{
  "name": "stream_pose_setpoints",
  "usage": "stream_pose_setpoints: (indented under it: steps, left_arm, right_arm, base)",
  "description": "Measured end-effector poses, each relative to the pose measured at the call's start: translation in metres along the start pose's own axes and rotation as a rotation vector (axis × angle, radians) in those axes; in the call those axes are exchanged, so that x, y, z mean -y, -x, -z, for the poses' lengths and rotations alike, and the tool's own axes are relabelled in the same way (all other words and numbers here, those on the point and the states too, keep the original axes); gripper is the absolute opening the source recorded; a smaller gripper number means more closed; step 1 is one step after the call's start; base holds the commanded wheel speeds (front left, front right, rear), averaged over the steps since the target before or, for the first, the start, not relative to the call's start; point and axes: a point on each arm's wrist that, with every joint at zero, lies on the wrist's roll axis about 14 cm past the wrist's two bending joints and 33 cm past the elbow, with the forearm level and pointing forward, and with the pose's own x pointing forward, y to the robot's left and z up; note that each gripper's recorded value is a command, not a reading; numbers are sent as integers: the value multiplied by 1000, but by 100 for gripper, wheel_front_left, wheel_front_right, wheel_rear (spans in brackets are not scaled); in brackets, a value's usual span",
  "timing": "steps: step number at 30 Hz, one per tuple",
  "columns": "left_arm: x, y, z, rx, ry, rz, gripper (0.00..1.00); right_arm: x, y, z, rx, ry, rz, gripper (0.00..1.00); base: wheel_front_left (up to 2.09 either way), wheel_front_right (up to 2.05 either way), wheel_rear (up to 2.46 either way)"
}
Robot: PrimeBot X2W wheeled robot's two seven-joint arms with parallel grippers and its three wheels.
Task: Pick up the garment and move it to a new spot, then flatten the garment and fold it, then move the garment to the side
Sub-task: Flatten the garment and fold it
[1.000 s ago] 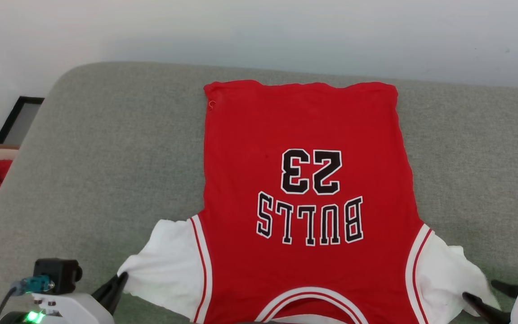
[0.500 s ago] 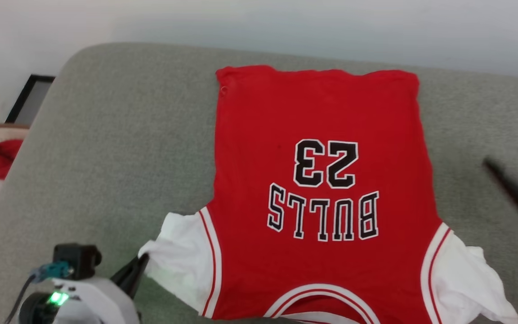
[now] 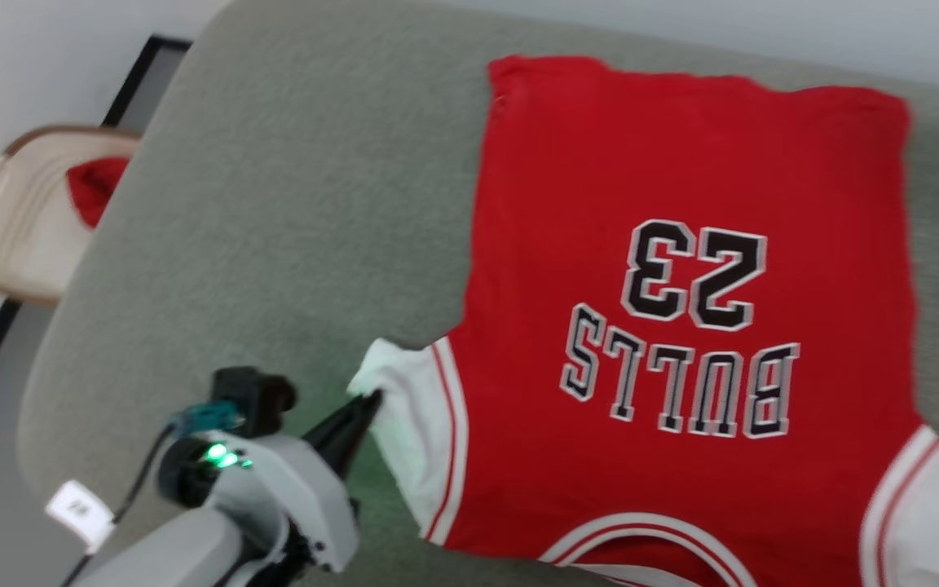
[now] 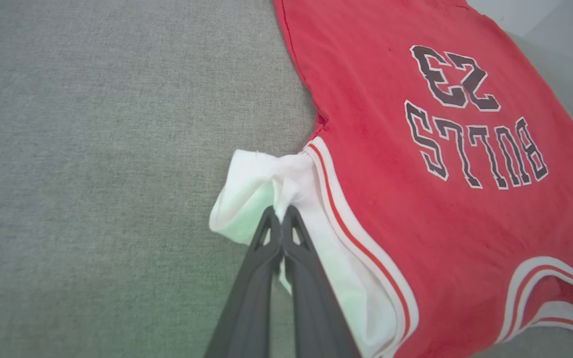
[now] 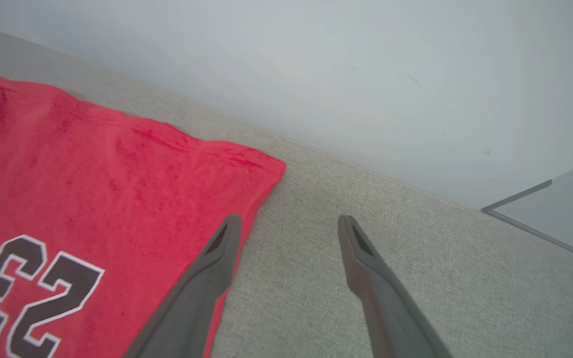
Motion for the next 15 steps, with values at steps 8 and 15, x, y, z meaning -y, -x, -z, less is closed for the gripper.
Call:
stream_pose_setpoints:
  steps: [8, 15]
  left_arm:
    - [-3, -10, 14, -23, 29, -6, 0]
    - [-12, -16, 31, -58, 55, -31, 0]
  right_arm:
    - [-2, -64, 29, -195, -78, 4, 100]
    - [-20, -109, 68, -352, -139, -18, 100]
  base:
    - [0, 0, 0]
    - [0, 0, 0]
